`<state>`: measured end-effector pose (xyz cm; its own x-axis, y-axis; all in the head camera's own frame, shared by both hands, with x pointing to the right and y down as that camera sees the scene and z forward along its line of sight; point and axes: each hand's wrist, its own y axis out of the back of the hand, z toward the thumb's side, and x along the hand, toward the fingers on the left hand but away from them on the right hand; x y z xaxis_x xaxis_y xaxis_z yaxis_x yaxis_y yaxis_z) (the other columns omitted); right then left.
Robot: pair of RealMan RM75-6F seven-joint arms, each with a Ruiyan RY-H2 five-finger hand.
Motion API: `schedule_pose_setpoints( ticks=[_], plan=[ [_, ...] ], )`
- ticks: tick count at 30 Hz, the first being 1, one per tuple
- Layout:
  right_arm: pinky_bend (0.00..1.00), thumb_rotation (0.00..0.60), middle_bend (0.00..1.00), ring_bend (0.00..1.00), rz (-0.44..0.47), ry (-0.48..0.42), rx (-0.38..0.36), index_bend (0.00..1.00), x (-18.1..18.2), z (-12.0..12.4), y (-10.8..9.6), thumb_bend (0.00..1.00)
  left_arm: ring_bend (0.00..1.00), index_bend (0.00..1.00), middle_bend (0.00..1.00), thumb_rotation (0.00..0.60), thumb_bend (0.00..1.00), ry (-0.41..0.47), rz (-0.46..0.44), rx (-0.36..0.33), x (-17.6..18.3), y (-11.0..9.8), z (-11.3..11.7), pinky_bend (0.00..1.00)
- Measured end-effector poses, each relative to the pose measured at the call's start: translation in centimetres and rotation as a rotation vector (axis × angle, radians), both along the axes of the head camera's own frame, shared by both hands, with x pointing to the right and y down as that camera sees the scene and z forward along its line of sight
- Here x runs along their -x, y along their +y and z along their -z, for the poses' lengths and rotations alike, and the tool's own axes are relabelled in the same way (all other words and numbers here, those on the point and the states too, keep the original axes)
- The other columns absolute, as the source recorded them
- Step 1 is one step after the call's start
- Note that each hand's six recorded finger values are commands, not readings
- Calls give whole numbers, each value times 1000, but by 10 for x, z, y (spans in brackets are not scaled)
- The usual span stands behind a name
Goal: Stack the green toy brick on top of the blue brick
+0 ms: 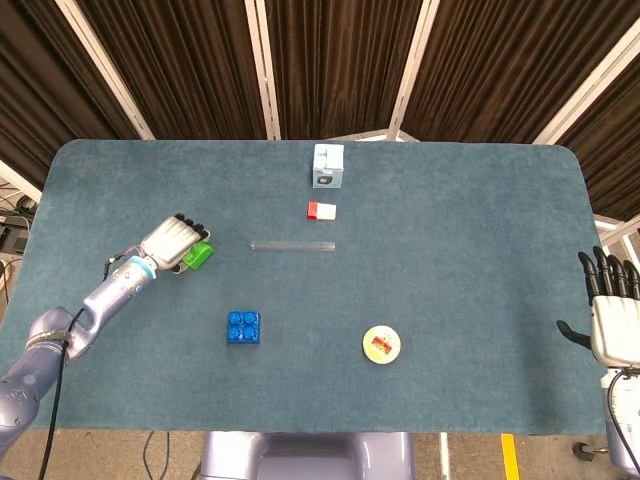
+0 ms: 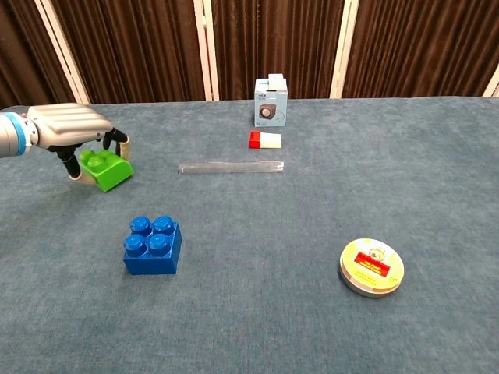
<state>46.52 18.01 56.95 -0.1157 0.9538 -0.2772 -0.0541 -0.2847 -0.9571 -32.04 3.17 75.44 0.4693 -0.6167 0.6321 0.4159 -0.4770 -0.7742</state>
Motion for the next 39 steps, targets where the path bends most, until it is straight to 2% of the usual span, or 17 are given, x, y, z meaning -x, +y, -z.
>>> schedule_pose_setpoints(
  ticks=[5,10,14,17,21,23,29,39],
  plan=[
    [0,600,0,0,-7,-4,0,0,-3,1,1,0,379,538,430,600,328,72,-64,-41,-15,1,16,340],
    [0,600,0,0,-10,-8,1,0,-5,1,1,0,402,595,485,600,326,207,-180,-67,-41,16,45,380],
    [0,600,0,0,-10,-9,0,0,-3,1,0,0,415,607,501,600,322,296,-331,-79,-60,36,65,398],
    [0,600,0,0,-7,-10,-1,0,-1,0,0,0,417,608,502,600,317,352,-495,-79,-73,57,81,402],
    [0,600,0,0,-11,-11,-1,0,-1,0,-1,0,417,609,502,600,319,376,-650,-44,-77,79,95,402],
    [0,600,0,0,-13,-12,-2,0,-1,0,-1,0,418,611,503,600,318,377,-690,-41,-78,83,102,404],
    [0,600,0,0,-11,-15,0,0,0,0,-1,0,419,617,506,600,319,356,-740,-23,-82,92,111,406],
    [0,600,0,0,-14,-19,-2,0,-1,2,-2,0,421,620,507,600,318,290,-767,-17,-85,99,106,408]
  ],
)
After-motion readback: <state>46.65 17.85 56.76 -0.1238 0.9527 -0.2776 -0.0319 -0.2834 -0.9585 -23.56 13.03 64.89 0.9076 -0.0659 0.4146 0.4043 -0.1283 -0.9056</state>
